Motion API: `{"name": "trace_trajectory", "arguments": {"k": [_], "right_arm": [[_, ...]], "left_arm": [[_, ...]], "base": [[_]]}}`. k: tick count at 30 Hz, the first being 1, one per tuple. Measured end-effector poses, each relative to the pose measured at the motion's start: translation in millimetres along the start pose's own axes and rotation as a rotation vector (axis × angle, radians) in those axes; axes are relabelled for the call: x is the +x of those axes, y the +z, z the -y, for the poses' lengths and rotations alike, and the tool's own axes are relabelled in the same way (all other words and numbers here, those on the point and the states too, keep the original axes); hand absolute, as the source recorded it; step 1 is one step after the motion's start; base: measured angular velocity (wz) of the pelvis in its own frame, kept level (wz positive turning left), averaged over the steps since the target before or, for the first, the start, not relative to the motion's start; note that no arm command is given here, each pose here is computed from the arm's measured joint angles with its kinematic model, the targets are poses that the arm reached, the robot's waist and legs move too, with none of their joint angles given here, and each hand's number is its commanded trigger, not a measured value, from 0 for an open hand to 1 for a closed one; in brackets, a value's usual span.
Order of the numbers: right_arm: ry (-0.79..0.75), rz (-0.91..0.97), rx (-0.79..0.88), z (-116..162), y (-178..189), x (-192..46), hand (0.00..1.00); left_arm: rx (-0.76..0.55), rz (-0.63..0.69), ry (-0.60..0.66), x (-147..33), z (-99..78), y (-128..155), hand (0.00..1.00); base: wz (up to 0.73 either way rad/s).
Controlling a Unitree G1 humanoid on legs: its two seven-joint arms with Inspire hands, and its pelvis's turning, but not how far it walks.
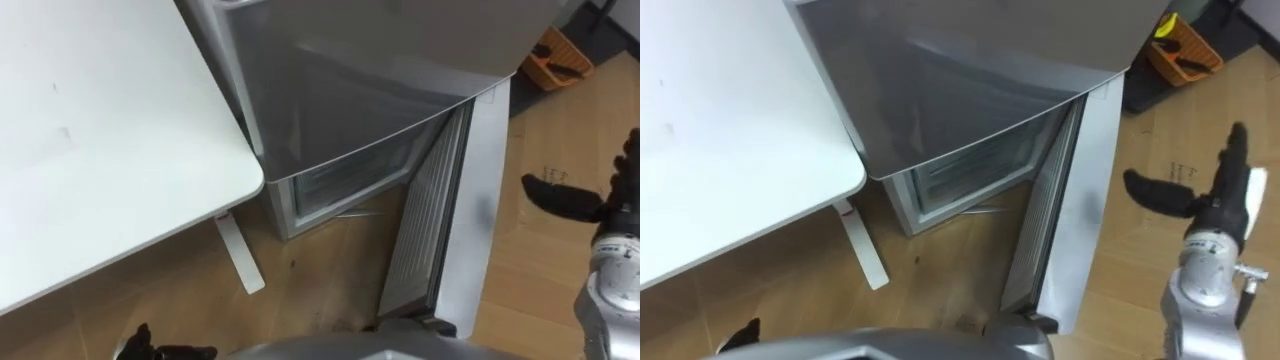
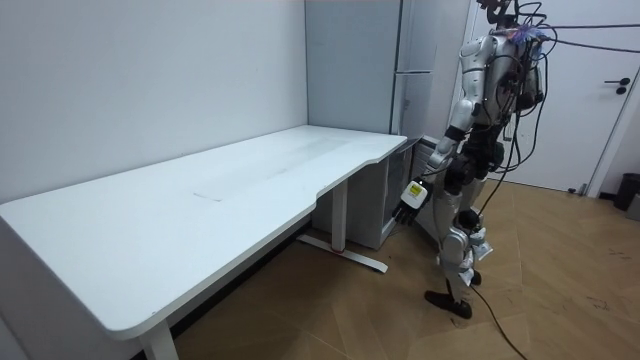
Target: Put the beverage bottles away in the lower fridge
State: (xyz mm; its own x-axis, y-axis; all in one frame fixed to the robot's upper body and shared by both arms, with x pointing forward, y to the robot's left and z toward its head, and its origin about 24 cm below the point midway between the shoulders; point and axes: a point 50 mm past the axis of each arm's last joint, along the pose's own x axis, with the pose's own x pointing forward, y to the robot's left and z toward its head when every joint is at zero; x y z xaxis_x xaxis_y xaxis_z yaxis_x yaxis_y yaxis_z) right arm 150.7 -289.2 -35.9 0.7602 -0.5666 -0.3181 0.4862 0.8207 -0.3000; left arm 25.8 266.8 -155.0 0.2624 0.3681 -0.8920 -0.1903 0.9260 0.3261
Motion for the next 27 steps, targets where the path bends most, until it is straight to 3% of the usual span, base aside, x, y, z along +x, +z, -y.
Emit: {"name": "trace_trajectory", "arguments": {"k": [13,27], "right_arm": [[0.183,-0.358,0.482,-49,-51,-24,0.0],[0.166,-0.435,0.715,-56,-62,-23,0.0]], "left_arm": [[0.023,0.075,-0.052,-2.9,19.1,15,0.0],[0.059,0.077,-0.085,-3.0,36.1,21,0.0]], "base": [[0.0],[-0.03]]}}
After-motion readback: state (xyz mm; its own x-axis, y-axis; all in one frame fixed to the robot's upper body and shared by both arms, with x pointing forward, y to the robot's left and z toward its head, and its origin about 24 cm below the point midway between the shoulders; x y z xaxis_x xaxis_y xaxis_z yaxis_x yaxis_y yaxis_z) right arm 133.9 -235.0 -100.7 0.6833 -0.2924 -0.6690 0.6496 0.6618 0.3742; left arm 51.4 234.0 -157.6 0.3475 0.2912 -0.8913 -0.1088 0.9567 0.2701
